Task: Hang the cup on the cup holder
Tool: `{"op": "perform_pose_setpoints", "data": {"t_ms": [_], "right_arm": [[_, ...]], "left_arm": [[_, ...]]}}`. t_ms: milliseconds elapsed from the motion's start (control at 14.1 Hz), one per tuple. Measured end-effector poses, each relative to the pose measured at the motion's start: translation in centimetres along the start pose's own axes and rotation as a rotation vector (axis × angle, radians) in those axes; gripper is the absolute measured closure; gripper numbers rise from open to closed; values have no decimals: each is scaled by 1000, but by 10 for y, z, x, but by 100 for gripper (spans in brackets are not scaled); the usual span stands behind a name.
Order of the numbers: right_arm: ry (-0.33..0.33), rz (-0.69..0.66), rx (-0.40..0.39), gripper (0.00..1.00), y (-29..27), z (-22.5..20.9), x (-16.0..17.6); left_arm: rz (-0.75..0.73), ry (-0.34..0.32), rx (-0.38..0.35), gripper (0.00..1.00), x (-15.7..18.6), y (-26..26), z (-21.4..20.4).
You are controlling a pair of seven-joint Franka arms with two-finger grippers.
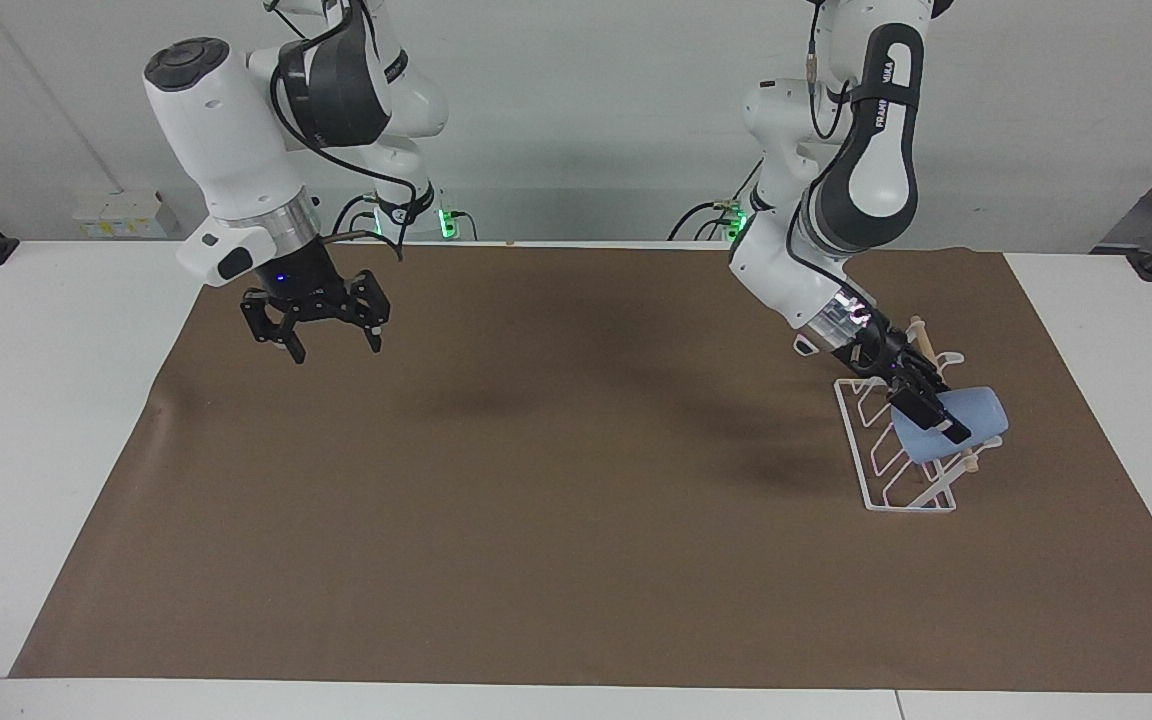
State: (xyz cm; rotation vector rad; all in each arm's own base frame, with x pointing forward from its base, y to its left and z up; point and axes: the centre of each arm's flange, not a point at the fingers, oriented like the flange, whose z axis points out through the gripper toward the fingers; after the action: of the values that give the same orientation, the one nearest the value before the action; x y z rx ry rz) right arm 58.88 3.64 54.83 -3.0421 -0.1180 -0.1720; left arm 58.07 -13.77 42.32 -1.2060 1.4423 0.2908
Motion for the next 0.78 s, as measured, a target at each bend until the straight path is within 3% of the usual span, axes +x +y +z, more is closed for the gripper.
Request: {"op": "perform_pose_setpoints", "data": {"t_ms": [781], "right_arm": [[-22, 28, -16, 0, 46, -5, -7]], "left_arm": [[151, -1, -27, 21, 18, 25, 1]]}}
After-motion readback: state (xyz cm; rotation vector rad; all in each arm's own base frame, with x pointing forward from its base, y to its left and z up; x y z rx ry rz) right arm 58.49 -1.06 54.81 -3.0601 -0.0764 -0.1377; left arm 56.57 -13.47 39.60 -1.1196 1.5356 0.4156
